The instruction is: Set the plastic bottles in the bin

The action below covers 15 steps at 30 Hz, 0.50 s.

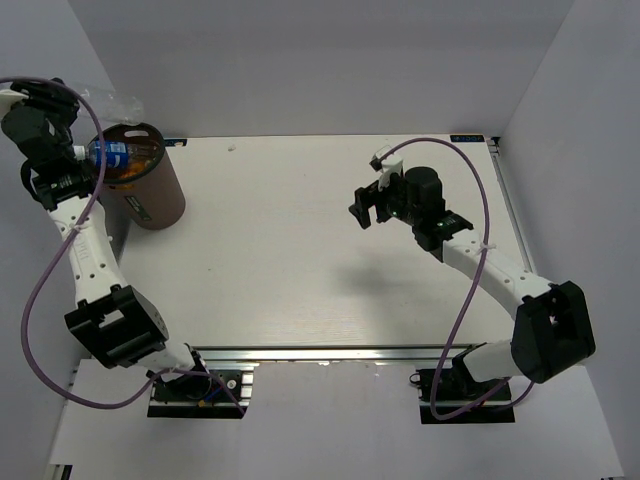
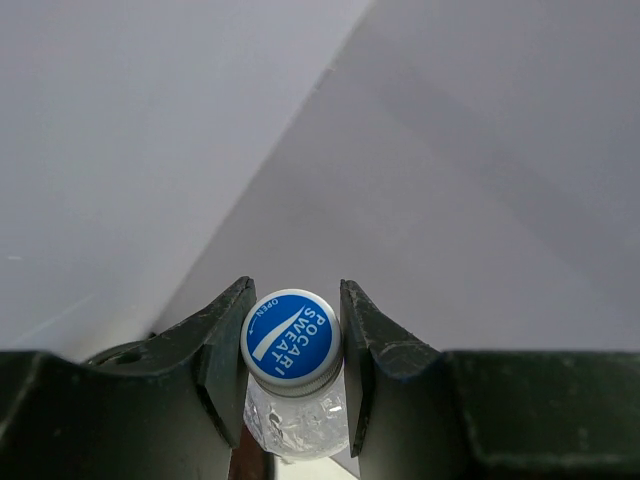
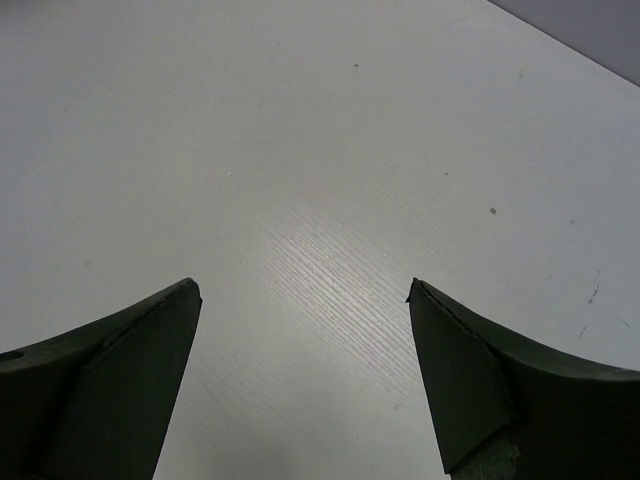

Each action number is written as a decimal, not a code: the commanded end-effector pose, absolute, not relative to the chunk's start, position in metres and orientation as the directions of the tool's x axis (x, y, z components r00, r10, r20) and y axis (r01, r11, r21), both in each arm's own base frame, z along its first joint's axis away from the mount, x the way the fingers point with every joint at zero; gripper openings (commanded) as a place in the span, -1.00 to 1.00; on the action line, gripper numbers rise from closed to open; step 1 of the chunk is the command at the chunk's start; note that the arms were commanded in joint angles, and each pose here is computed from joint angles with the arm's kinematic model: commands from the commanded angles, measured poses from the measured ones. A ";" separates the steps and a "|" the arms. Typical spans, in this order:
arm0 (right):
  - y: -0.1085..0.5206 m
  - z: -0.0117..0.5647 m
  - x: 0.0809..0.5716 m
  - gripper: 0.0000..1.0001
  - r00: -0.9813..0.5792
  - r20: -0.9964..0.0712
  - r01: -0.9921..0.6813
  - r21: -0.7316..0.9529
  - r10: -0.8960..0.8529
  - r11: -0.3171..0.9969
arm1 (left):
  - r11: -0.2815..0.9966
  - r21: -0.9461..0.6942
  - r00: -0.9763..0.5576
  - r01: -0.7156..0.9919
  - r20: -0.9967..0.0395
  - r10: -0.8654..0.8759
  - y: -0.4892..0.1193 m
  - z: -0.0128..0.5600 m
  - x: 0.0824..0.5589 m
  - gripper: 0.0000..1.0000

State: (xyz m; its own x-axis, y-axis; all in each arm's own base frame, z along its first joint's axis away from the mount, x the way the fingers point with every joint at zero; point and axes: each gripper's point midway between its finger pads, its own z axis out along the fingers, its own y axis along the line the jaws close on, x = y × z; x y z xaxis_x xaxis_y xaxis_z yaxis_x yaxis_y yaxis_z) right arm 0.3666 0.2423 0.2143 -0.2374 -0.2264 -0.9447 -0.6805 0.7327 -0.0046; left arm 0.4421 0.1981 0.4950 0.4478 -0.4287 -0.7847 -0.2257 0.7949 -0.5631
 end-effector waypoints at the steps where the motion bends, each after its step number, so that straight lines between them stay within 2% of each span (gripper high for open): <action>1: 0.237 0.216 0.375 0.79 -0.221 -0.944 -0.655 -0.041 -0.243 0.755 | 0.773 -0.583 0.411 -0.249 -0.787 -0.461 0.210 0.477 0.446 -1.00; 15: 0.230 0.197 0.380 0.79 -0.278 -0.922 -0.631 -0.037 -0.270 0.775 | 0.722 -0.584 0.285 -0.370 -0.812 -0.510 0.228 0.397 0.464 -1.00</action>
State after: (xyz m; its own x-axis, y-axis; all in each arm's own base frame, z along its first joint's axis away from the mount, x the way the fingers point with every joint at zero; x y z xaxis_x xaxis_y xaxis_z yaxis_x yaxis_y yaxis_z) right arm 0.3724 0.2314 0.1820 -0.3113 -0.2866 -0.9061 -0.6432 0.7654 -0.0211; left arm 0.4665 0.2287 0.4022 0.3034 -0.5085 -0.8058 -0.3542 0.7249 -0.5908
